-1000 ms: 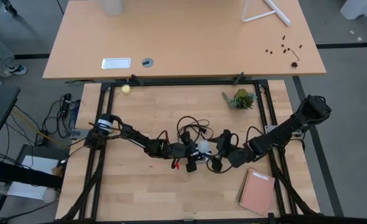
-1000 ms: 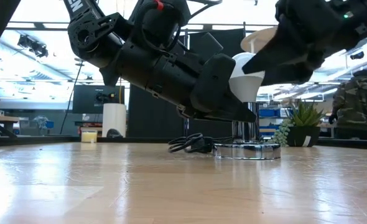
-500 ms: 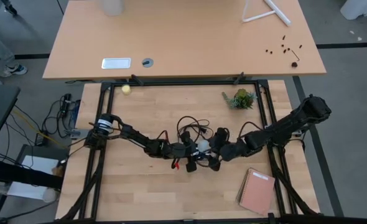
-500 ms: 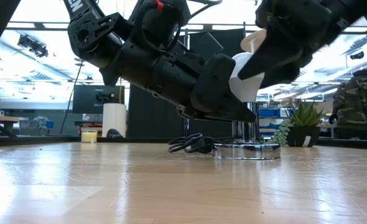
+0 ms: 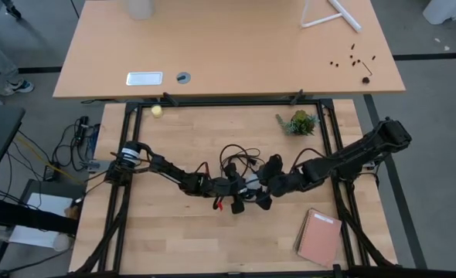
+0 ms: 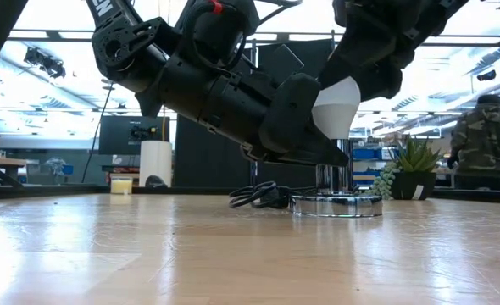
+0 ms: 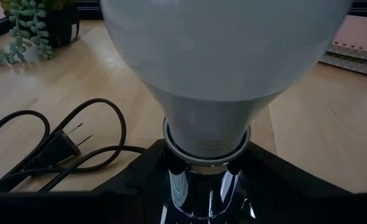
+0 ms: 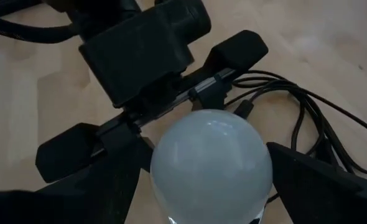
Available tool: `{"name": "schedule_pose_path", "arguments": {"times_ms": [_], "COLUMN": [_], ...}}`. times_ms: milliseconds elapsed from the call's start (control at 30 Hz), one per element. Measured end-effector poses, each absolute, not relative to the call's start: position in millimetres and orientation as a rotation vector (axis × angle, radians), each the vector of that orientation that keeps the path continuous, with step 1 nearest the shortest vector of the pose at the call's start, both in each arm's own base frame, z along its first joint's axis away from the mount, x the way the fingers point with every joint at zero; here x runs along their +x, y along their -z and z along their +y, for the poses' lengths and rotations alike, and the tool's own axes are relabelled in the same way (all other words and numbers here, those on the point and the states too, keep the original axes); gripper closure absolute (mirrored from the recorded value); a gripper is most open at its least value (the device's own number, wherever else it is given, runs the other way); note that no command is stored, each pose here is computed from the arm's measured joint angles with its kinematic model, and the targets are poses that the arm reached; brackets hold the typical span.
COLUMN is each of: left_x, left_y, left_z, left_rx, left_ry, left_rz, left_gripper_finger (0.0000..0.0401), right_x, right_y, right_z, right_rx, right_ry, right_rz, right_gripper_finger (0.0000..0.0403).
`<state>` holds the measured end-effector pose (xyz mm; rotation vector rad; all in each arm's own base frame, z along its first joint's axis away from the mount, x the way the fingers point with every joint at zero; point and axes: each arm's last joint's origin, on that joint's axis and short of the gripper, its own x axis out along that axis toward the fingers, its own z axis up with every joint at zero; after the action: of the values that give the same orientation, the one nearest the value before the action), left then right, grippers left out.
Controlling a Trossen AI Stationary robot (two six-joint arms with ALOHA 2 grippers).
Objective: Screw lightbulb
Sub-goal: Remove the white lightbulb from the lamp
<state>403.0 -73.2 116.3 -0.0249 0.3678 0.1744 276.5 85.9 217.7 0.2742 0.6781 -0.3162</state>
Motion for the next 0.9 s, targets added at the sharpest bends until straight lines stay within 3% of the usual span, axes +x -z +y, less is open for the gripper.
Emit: {"name": "schedule_pose_path", "arguments": {"times_ms": [300,600,900], "left_x": [402.9,402.9,402.9], "left_y": [-116.2,-116.1,-116.0], "left_z": [-73.5,-73.5,-73.5], "left_rx": [-0.025,-0.025,-0.025], "left_ry": [-0.173,-0.173,-0.173], "left_rz": [0.368,0.369,0.369], "left_gripper_finger": [0.0217,0.0217,0.0217], "right_x": [274.9,267.1,271.0], "right_y": [-216.7,-210.1,-233.8], "right_z": [87.5,87.9,89.5], "right_rx": [0.273,0.338,0.299], "right_ry": [0.32,0.29,0.285], "right_rz": [0.689,0.834,0.871], "right_gripper_finger": [0.0056,0.0056,0.0056]}}
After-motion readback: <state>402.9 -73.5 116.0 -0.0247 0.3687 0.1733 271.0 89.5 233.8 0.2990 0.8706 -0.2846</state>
